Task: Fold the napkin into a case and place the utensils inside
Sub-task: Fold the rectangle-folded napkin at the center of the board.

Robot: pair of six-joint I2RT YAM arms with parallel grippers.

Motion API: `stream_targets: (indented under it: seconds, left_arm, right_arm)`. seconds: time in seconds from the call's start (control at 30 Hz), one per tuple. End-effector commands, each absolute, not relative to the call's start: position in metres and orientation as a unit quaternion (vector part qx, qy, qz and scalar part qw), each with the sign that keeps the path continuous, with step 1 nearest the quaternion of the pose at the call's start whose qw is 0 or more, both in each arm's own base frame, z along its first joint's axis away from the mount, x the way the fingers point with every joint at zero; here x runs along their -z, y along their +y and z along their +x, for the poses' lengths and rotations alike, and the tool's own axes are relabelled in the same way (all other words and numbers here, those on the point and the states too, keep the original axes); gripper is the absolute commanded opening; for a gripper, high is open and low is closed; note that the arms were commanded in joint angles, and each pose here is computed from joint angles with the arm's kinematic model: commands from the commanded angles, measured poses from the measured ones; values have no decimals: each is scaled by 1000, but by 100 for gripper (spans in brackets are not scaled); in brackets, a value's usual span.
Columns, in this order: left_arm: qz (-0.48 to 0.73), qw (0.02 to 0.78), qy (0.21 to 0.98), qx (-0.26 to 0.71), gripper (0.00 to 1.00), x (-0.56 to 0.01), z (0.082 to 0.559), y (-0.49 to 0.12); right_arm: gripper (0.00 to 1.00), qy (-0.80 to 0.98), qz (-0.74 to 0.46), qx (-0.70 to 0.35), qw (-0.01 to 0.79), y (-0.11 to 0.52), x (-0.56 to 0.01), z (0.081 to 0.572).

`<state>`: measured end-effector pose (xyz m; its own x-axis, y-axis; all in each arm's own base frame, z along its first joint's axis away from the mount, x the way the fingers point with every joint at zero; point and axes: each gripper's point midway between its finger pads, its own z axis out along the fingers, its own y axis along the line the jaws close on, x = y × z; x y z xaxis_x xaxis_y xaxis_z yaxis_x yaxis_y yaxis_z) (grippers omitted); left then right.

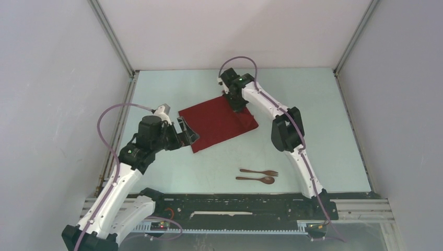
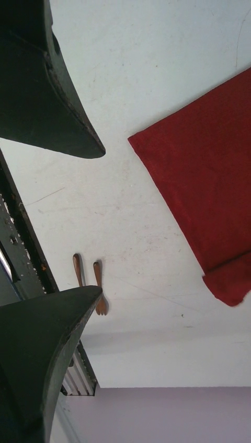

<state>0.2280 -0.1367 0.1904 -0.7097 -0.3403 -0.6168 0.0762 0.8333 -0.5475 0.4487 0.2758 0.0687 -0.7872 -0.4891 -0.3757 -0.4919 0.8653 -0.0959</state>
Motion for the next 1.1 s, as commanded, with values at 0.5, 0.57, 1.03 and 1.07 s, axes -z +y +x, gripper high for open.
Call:
stream_targets:
  seconds: [0.5,0.57,1.03,1.07]
  left_arm:
    - [-100,401,879,238,100,-188,219,-107]
    - [-116,411,874,232,100,-191,218,-100]
    - [-128,424,866,230,100,-196,214,-88]
    - [-127,424,866,231,100,-197,214,-89]
  right_arm:
    - [0,918,-260,-229,193,419,-91,393]
    - [0,917,-253,-244,188,425,-88,393]
    - [0,906,-245,-305,162,460,-81,375]
    - [0,907,-244,-304,162,461,-80,375]
